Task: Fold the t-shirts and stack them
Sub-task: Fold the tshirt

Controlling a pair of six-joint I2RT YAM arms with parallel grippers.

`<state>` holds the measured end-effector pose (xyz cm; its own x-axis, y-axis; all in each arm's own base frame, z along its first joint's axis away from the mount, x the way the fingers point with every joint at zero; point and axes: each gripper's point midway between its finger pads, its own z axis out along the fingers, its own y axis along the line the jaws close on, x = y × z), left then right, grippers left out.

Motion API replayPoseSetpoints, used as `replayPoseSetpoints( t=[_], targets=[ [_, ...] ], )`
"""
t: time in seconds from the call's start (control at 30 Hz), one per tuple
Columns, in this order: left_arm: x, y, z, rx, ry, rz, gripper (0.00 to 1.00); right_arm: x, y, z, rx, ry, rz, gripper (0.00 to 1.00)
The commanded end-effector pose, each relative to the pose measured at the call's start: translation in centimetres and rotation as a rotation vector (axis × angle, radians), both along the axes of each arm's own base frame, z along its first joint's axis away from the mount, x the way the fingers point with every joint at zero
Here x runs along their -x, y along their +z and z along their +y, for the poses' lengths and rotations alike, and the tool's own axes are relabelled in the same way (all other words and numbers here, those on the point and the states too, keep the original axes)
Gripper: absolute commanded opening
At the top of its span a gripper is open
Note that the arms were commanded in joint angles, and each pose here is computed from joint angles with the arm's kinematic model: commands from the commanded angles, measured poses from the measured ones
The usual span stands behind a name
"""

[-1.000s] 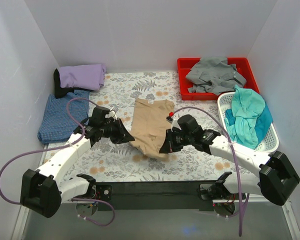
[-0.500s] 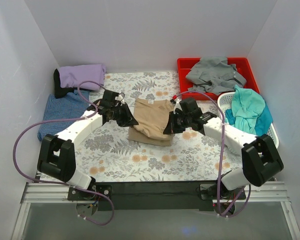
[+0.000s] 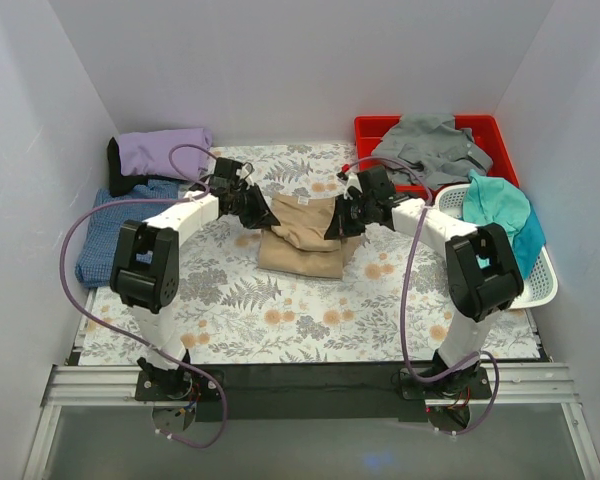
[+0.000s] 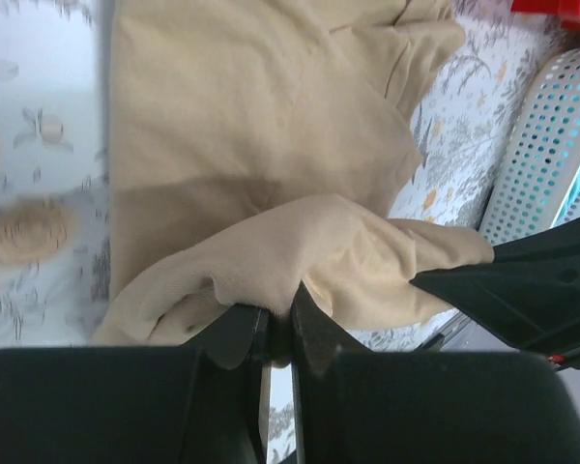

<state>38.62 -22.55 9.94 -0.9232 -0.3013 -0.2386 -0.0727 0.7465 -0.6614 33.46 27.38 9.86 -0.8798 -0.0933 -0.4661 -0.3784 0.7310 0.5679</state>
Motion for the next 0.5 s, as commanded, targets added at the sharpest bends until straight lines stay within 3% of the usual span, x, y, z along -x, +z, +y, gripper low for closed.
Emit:
replayPoseSetpoints(
  t=[0.0, 0.37, 0.47],
  targets=[
    [-3.3, 2.2, -0.8, 0.05, -0.032, -0.103, 0.0, -2.2, 1.1, 0.5, -0.037, 0.037, -0.036, 0.01],
    [-9.4, 0.1, -1.1, 0.102, -0.031, -0.141, 0.0, -7.8, 0.0, -0.6, -0.009, -0.007, -0.07, 0.01],
    [-10.5, 1.2, -1.8, 0.17, -0.064, -0.187, 0.0, -9.7, -1.2, -1.5, 0.042, -0.048, -0.089, 0.13]
  ],
)
